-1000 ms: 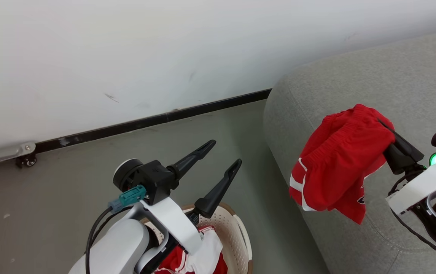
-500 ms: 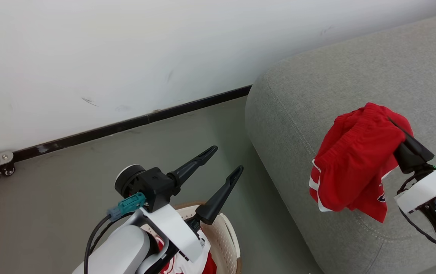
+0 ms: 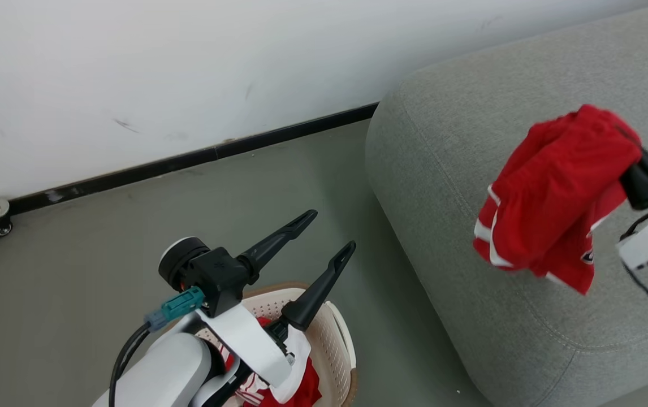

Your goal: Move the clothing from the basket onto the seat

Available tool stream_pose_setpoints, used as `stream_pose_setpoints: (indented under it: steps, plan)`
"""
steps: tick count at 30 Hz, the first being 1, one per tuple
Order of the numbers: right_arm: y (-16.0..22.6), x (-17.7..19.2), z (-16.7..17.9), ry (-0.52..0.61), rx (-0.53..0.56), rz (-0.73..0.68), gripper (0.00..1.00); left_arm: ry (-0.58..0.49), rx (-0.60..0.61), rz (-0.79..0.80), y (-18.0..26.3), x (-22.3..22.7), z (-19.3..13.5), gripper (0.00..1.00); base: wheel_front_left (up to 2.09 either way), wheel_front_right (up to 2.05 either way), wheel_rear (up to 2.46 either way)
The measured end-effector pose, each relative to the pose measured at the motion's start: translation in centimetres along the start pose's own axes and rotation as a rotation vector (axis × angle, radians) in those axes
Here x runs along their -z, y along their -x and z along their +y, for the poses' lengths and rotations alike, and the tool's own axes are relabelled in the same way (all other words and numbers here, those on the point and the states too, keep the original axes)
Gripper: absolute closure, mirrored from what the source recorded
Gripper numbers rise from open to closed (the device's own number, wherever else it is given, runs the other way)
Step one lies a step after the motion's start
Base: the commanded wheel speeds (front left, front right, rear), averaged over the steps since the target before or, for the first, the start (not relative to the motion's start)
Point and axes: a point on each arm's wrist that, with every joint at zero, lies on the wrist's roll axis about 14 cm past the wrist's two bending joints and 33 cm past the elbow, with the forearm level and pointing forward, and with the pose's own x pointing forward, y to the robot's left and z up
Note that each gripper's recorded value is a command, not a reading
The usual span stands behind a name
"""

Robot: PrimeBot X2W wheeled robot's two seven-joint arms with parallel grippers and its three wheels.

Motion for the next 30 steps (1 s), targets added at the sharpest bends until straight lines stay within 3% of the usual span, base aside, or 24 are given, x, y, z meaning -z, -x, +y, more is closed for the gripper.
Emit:
stream_pose_setpoints:
  steps: [23, 30]
  plan:
    - [-8.4, -7.4, -7.4, 0.115, 0.182, -0.073, 1.00, -0.004, -0.095, -0.018, 1.1, 0.4, 4.9, 0.00, 0.00, 0.00, 0.00]
    - [-9.6, -7.4, -10.0, 0.116, 0.258, -0.057, 1.00, -0.015, -0.105, -0.017, 1.0, 0.7, 6.1, 0.00, 0.00, 0.00, 0.00]
